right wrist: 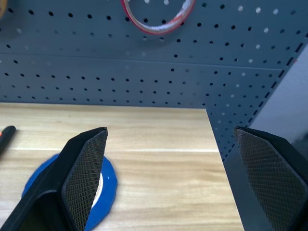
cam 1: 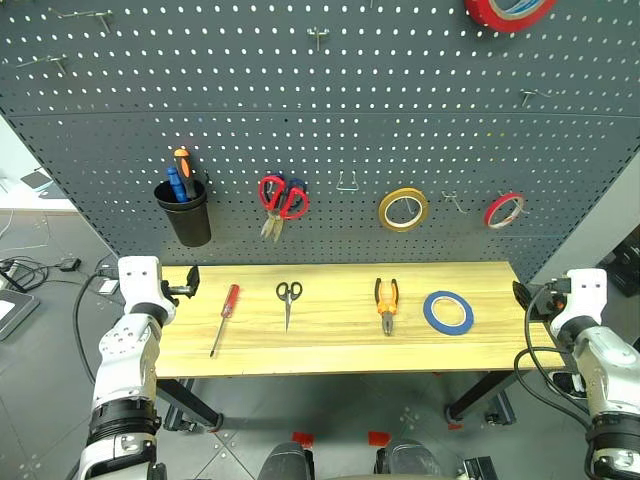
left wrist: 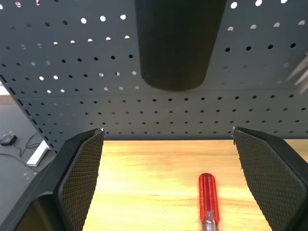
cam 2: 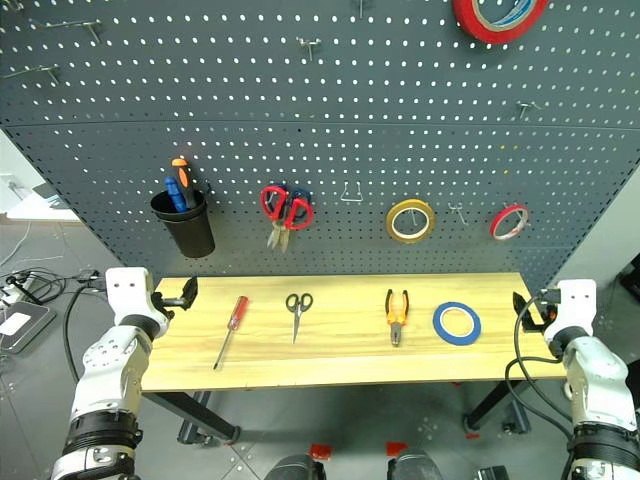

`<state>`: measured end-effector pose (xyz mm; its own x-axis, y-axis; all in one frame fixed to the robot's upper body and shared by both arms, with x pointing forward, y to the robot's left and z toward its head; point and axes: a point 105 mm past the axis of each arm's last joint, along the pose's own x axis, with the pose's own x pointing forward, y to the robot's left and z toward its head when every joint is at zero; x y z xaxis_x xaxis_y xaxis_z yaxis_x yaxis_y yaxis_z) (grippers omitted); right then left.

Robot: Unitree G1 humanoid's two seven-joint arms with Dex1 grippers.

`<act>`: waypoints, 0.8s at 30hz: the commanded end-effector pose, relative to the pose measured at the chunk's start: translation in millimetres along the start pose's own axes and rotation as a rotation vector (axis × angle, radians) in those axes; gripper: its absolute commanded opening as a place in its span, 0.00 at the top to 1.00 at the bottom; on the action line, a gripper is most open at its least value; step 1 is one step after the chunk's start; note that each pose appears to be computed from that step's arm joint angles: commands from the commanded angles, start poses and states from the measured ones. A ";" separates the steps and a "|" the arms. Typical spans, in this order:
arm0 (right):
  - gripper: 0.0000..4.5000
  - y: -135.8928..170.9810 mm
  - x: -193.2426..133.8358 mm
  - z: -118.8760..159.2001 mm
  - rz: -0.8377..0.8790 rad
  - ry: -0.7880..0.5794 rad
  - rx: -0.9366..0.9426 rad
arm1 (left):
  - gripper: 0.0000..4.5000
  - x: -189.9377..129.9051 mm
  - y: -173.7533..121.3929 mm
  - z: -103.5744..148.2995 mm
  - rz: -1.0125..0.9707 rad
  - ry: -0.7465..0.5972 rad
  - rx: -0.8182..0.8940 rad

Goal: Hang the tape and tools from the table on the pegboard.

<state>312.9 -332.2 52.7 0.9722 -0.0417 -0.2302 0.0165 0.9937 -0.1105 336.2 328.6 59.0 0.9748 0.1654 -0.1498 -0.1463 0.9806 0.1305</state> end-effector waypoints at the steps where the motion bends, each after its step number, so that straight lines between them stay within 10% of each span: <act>1: 0.00 2.0 2.2 18.0 0.018 -0.063 -0.022 | 0.00 -3.1 11.1 16.8 0.039 -0.066 0.042; 9: 0.00 23.6 0.4 15.7 0.125 -0.045 -0.079 | 0.00 -5.7 6.5 17.7 -0.007 -0.053 0.132; 24: 0.00 136.1 -14.5 5.7 0.516 0.148 -0.355 | 0.00 -19.9 -125.7 41.1 -0.685 -0.087 0.303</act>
<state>293.8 -200.5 29.1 0.7753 0.3891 -0.4975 -0.5412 0.8153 -0.2058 339.2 213.6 70.3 0.8719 -0.4211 -0.2499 0.4818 0.8288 0.2845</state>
